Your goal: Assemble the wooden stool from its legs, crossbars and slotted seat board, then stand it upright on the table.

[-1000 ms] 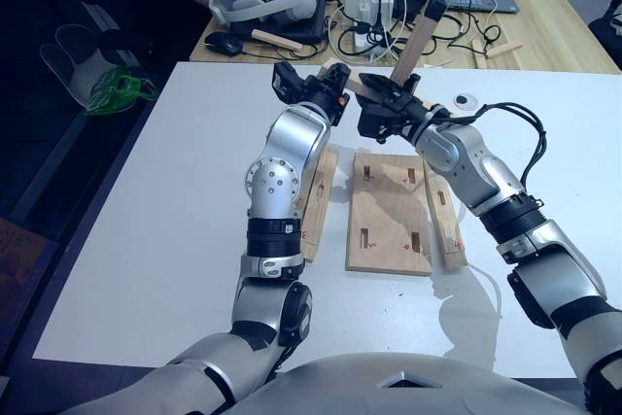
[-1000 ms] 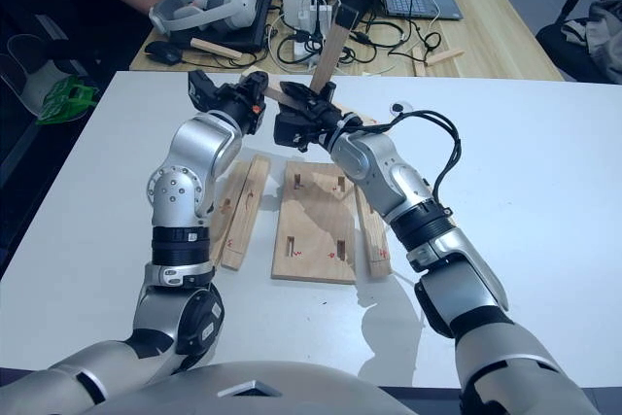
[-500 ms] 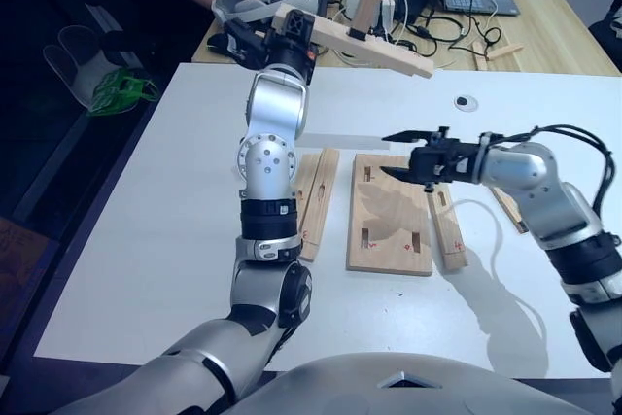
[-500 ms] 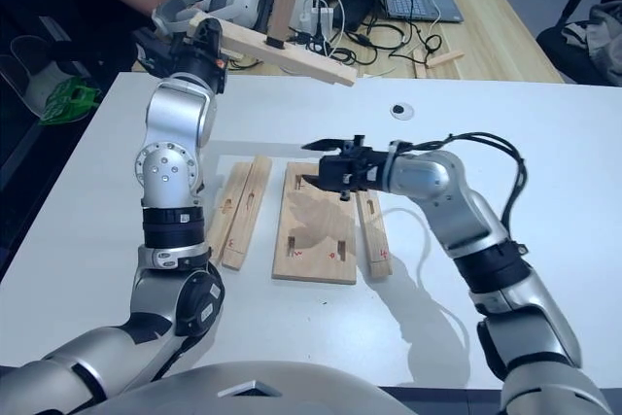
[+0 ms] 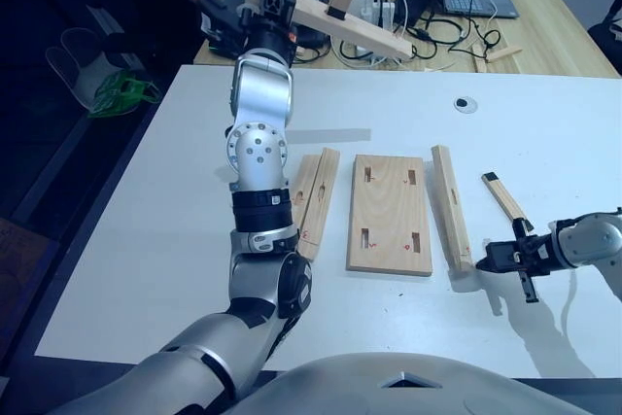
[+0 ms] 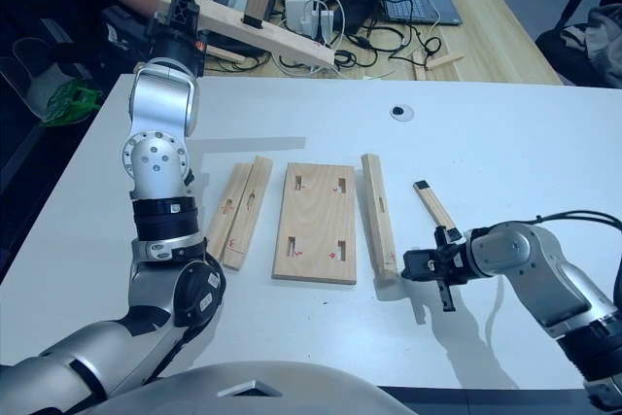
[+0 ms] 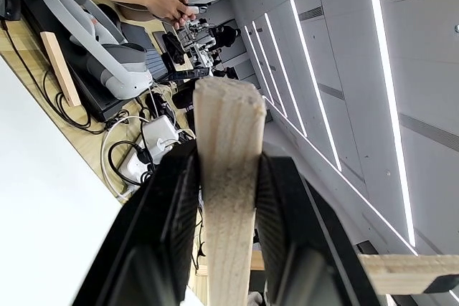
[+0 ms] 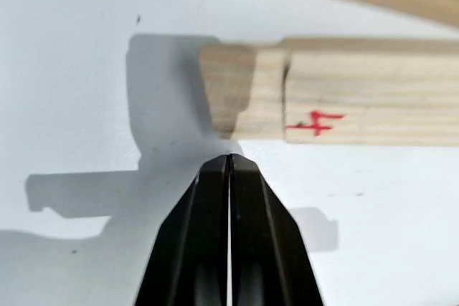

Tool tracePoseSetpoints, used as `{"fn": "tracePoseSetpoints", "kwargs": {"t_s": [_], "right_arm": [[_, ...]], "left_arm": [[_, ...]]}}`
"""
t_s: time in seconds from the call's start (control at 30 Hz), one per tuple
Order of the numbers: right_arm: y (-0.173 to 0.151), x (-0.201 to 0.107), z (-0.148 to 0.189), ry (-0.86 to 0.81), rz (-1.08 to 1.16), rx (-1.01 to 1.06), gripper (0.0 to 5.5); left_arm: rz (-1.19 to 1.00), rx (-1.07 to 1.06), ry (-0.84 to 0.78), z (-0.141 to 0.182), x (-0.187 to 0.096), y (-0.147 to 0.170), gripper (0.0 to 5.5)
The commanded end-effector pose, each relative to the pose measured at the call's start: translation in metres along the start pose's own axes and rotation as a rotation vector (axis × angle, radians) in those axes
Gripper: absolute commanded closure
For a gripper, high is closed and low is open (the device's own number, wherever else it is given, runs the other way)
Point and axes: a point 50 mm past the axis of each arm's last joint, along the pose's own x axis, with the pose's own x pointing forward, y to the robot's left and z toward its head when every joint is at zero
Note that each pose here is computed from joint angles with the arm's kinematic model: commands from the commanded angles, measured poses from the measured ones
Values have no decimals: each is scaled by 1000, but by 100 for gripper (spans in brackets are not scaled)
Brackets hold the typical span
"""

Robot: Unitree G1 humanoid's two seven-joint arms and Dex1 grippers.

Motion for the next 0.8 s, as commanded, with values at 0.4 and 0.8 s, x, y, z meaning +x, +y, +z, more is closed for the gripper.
{"fn": "tracePoseSetpoints", "kwargs": {"t_s": [0.4, 0.8], "right_arm": [[-27, 51, 16, -354, 120, 186, 550], [-61, 79, 27, -569, -116, 182, 550]], "left_arm": [[-34, 2, 65, -11, 2, -15, 448], [-29, 55, 91, -7, 0, -11, 448]]}}
